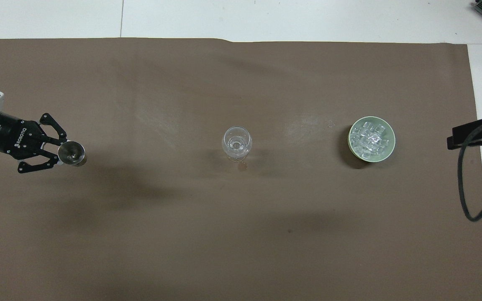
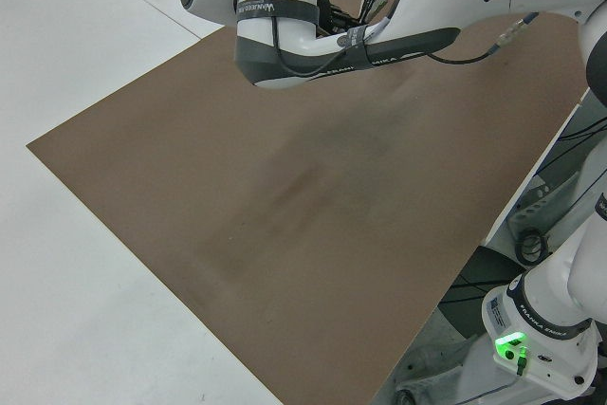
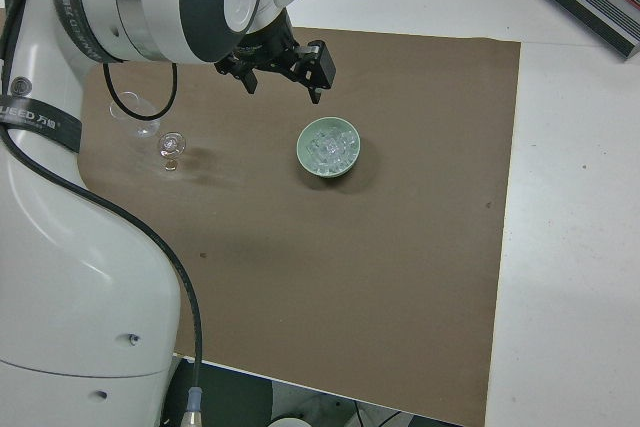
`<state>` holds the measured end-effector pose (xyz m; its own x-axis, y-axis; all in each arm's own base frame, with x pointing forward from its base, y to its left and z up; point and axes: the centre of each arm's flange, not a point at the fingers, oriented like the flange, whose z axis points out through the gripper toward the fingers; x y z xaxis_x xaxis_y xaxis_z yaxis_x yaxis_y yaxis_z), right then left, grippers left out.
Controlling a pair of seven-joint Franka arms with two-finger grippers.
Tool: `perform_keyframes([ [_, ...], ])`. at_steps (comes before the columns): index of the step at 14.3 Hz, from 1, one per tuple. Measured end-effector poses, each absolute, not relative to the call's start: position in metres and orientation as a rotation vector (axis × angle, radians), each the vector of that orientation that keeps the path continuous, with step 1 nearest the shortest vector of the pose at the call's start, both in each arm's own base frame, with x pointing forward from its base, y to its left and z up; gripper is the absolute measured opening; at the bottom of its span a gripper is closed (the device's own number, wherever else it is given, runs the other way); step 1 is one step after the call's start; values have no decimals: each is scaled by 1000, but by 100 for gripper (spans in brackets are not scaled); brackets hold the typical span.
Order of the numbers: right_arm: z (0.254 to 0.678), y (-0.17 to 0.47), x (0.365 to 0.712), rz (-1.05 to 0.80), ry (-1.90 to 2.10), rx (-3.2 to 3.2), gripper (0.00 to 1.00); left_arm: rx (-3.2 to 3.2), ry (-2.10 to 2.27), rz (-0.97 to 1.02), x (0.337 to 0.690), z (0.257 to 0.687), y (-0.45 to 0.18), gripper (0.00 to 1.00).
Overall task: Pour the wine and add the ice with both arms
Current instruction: 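Carry the metal cup back and set it down with the left gripper, then open the left gripper while the right gripper reaches the ice cup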
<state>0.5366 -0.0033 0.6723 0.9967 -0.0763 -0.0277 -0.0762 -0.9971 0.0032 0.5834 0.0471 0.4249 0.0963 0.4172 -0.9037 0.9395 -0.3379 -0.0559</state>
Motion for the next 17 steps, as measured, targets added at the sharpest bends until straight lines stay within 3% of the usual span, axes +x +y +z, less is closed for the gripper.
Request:
perform_keyframes([
  [17,674,-4,540,2,-122,3138,100,1588,1303,-1143,590,311,80,21],
])
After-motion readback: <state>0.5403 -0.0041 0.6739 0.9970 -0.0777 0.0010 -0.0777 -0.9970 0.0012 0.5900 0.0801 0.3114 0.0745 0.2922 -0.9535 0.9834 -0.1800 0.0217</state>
